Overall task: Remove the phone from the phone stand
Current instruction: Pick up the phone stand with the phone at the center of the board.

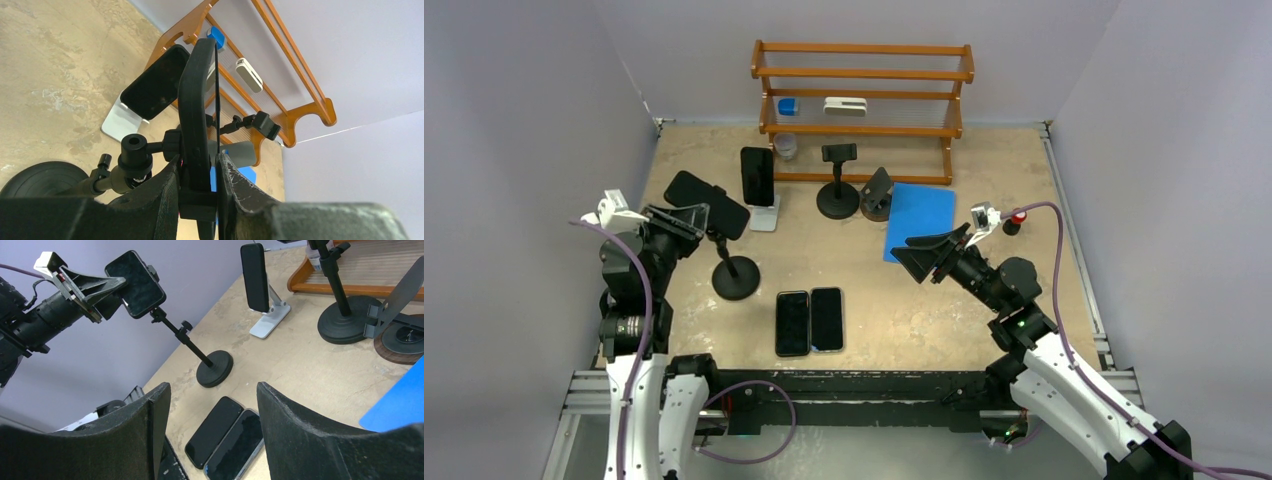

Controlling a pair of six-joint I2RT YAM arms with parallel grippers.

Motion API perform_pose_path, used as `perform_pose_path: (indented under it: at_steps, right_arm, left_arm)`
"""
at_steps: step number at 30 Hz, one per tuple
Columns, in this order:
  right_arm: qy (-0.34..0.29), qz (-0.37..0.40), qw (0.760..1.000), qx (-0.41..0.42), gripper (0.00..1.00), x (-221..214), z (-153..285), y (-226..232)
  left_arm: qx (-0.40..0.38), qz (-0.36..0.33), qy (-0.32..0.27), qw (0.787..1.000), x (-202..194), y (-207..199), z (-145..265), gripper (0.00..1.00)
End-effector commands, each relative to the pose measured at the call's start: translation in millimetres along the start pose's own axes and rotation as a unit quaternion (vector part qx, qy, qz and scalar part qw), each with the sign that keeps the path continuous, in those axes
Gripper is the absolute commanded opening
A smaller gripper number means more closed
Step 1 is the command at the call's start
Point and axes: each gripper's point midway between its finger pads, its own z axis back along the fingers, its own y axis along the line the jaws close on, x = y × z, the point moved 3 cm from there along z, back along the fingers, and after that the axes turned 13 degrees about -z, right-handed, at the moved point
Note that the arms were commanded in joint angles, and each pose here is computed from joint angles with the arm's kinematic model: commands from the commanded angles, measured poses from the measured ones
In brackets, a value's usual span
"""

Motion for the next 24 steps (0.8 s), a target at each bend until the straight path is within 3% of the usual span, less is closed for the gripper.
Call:
perform_pose_path:
  at_steps: [1, 24]
  right_arm:
    - [-0.015, 0.014, 1.000, 0.016, 0.66, 8.4, -2.0, 8.3]
    - [-0.024, 0.010, 0.999, 0.027, 0.65, 15.8, -3.0, 18.2]
  left_arm:
    - [-0.084, 0.001, -0.067, 0.994, 46.8, -48.5, 13.6, 0.00]
    - [-0.147, 0.010, -0.086, 0.985, 81.0, -88.9, 18.6, 0.00]
